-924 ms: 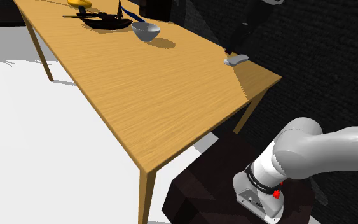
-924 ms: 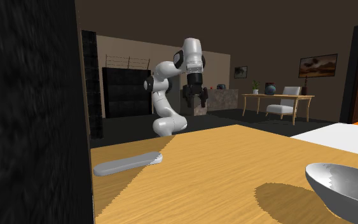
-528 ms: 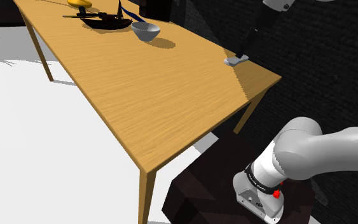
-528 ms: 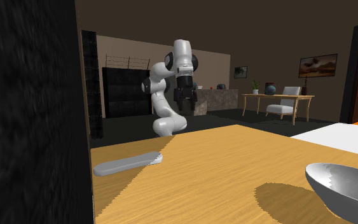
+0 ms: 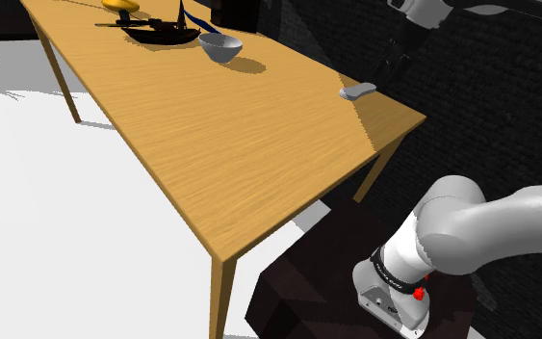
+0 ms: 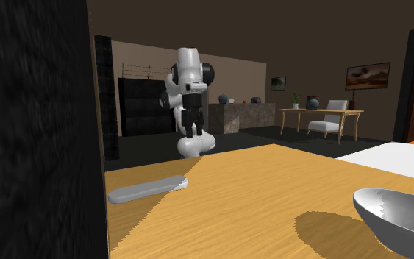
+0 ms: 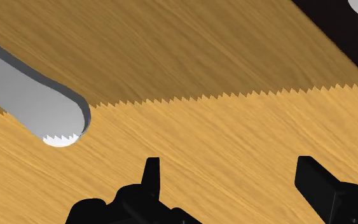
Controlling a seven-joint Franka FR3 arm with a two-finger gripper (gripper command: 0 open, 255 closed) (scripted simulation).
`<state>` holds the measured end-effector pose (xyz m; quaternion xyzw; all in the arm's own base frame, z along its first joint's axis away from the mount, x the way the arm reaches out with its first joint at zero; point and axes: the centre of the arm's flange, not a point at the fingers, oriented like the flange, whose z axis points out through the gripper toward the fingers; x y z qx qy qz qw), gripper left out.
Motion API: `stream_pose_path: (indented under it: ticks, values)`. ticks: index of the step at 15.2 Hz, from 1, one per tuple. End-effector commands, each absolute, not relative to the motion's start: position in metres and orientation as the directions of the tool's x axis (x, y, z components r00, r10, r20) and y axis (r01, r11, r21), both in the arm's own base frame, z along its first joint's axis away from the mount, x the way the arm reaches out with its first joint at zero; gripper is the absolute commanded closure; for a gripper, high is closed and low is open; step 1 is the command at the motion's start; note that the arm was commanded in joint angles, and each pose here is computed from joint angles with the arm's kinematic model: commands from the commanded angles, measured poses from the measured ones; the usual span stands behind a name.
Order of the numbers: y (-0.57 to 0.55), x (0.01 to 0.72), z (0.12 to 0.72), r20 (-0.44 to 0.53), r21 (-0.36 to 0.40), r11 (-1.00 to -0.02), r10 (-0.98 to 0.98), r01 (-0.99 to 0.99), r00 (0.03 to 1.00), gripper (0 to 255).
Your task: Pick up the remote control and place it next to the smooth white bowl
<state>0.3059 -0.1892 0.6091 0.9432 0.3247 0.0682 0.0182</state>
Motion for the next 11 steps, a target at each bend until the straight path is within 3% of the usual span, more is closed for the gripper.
stream_pose_path:
  ticks: [1,11]
  values:
    - [-0.217,0.312,0.600,0.100,0.074,-0.725,0.689,0.685,0.718,0]
    - [-0.334,0.379,0.567,0.038,0.026,-0.358,0.933,0.933,0.357,0]
